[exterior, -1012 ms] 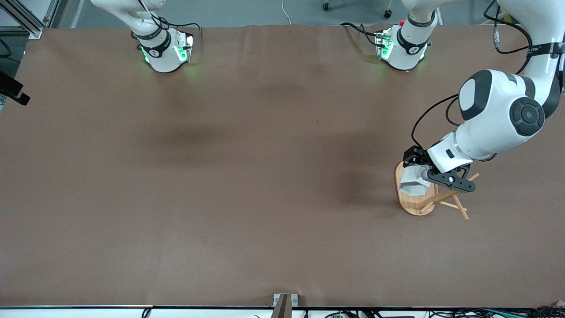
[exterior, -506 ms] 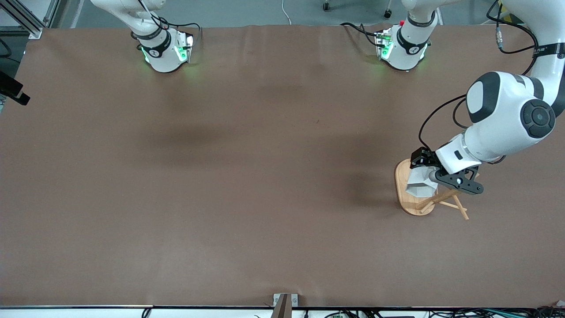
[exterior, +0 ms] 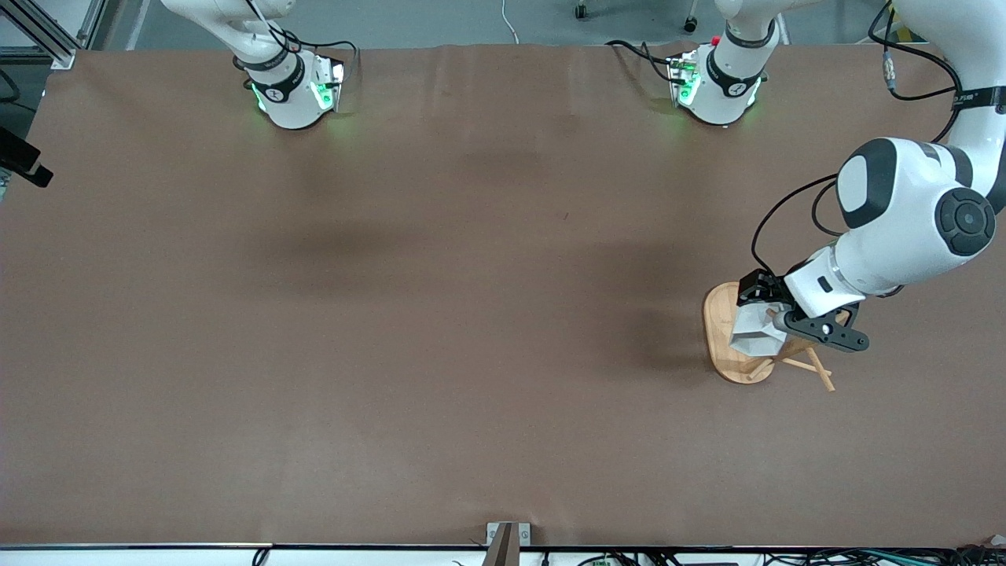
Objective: Hang cup on rack
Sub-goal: 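Lower the cup hole onto a rack peg with the left gripper, then open the left gripper and raise it away from the rack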
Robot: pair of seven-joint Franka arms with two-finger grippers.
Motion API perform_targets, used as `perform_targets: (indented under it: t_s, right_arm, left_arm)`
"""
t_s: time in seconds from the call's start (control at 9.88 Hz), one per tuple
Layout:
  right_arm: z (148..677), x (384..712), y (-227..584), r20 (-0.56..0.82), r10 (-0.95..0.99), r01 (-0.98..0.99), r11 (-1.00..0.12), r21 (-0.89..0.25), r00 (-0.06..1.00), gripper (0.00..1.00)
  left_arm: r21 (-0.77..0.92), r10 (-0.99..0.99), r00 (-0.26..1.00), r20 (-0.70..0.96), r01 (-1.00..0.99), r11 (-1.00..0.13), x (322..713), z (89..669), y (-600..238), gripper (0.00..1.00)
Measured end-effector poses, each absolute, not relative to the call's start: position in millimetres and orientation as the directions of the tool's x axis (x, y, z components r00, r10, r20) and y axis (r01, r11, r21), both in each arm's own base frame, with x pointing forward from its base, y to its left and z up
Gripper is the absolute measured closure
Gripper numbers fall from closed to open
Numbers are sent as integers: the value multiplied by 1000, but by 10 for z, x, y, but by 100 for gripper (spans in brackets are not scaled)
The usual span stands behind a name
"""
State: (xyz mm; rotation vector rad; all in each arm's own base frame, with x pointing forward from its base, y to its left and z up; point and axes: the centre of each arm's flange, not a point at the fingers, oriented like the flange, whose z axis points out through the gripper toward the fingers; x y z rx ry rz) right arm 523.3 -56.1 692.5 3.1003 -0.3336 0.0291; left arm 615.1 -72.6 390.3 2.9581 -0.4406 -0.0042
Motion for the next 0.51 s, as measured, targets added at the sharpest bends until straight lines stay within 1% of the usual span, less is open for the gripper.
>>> perform_targets:
  t_s: [0.1,0.3,0.51]
  right_arm:
    - [6925,5233,-561,21,-212,-213,-977,21,977,0]
    - [6924,5232,-563,20,-213,-213,-977,21,977,0]
    - [6921,5233,-565,19,-213,-214,-977,21,977,0]
  left_arm:
    - [149,-290,957,21,-289,-946,6154,3908,-727,21]
    - [148,-283,958,47,-287,-946,6208,4022,-724,0]
    - [142,-256,964,68,-264,-954,6246,4275,-715,0]
